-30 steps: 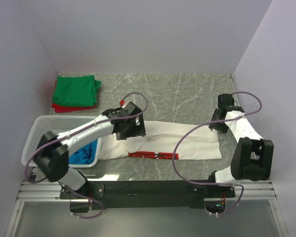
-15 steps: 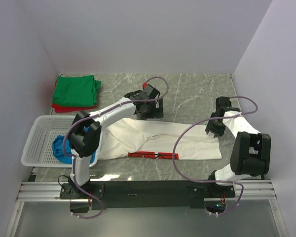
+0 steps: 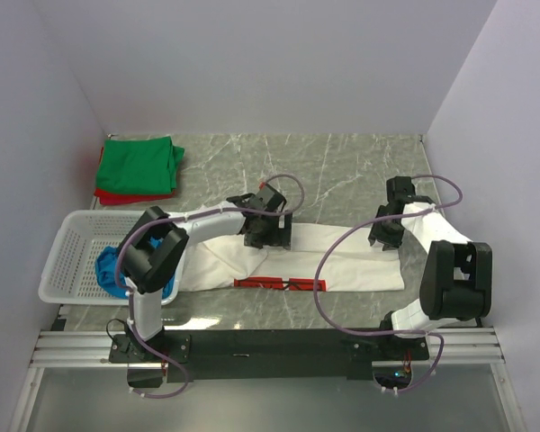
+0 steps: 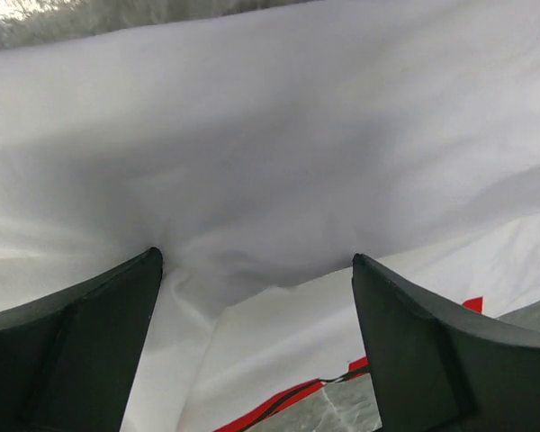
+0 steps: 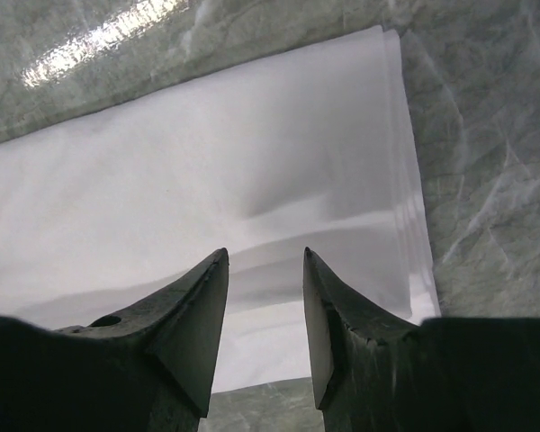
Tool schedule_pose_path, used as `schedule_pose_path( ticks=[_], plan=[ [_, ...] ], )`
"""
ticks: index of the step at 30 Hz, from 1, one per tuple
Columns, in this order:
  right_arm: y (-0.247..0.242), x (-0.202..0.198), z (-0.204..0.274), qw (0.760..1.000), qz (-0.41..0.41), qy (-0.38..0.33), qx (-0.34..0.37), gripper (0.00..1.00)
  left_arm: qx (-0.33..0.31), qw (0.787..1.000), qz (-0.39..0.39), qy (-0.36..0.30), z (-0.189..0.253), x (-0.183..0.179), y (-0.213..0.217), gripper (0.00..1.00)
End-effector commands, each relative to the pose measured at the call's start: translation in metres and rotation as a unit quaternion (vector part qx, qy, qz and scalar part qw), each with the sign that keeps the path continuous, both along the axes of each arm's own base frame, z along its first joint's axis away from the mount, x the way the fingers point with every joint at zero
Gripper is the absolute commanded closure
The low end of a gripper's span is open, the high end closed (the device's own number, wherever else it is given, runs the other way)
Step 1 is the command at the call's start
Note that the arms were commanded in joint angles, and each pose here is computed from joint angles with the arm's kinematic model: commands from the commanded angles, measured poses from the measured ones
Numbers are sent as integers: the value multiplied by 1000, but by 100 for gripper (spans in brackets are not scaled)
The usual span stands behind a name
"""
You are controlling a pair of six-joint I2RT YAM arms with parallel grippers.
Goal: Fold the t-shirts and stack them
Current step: Fold the tshirt
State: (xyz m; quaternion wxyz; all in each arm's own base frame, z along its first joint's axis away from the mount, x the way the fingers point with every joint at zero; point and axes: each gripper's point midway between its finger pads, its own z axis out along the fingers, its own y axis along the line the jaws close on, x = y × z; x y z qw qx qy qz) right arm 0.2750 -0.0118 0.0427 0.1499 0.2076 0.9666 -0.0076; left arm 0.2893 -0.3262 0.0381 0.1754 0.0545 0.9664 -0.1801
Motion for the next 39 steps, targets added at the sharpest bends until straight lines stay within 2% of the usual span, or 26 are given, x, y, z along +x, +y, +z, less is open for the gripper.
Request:
schedule_pose_path(
  ticks=[1,10,22,28,31,39],
  plan=[
    [11,11,5,1000,13,-16,9,54,-8,1000,-25,6,2,-26,-2,7],
    [33,-10,-2,998,53,19,4,55,14,1000,-21,3,-1,-38,16,7],
    [54,-54,-14,995,60,69,38,55,3,1000,-25,-13,8,-30,9,7],
    [54,-44,-16,996,52,65,36,54,0,1000,-24,-10,6,-30,6,7],
    [52,-27,-10,997,48,50,31,54,2,1000,-25,-6,3,-28,4,7],
    [30,-23,-30,997,22,74,25,54,-5,999,-35,4,-2,-17,-16,7]
  ],
)
